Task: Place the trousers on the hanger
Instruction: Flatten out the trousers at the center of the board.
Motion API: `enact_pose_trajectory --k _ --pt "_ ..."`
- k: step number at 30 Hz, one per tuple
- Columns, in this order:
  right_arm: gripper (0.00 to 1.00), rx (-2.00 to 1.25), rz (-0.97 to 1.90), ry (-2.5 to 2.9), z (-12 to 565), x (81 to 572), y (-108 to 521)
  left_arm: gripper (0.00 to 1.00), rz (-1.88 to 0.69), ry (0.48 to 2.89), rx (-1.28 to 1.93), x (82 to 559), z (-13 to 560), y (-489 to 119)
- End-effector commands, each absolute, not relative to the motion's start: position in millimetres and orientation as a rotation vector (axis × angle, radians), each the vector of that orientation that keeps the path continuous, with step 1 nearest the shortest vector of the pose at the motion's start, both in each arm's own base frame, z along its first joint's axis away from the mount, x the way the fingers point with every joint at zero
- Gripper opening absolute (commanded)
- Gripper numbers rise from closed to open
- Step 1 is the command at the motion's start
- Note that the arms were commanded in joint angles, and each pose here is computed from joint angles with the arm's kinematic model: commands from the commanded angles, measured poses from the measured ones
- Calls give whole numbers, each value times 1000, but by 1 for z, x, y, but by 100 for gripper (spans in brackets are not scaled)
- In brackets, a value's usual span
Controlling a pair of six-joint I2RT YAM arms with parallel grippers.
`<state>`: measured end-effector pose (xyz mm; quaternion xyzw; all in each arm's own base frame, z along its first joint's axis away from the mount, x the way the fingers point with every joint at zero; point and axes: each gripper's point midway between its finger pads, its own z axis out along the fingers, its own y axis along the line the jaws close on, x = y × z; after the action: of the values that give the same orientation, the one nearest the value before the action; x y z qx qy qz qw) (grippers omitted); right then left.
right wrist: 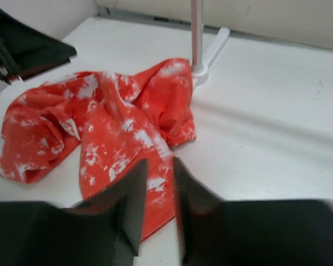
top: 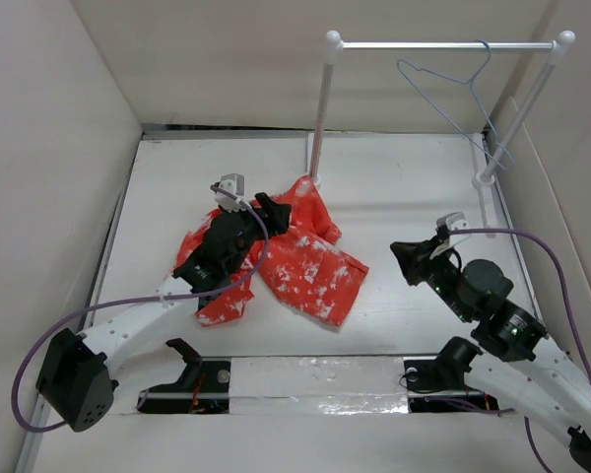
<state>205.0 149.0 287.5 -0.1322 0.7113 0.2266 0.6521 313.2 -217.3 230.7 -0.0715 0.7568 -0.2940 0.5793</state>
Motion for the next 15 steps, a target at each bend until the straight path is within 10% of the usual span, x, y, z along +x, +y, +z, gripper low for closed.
enact_pose_trajectory --k 1,10,15 --pt "8 -264 552 1707 254 207 159 64 -734 1651 -179 307 272 -210" --pt "5 -276 559 1849 194 212 175 38 -595 1792 -319 293 211 -175" --pt "71 -273 527 1912 169 216 177 28 -493 1867 -447 283 170 -149"
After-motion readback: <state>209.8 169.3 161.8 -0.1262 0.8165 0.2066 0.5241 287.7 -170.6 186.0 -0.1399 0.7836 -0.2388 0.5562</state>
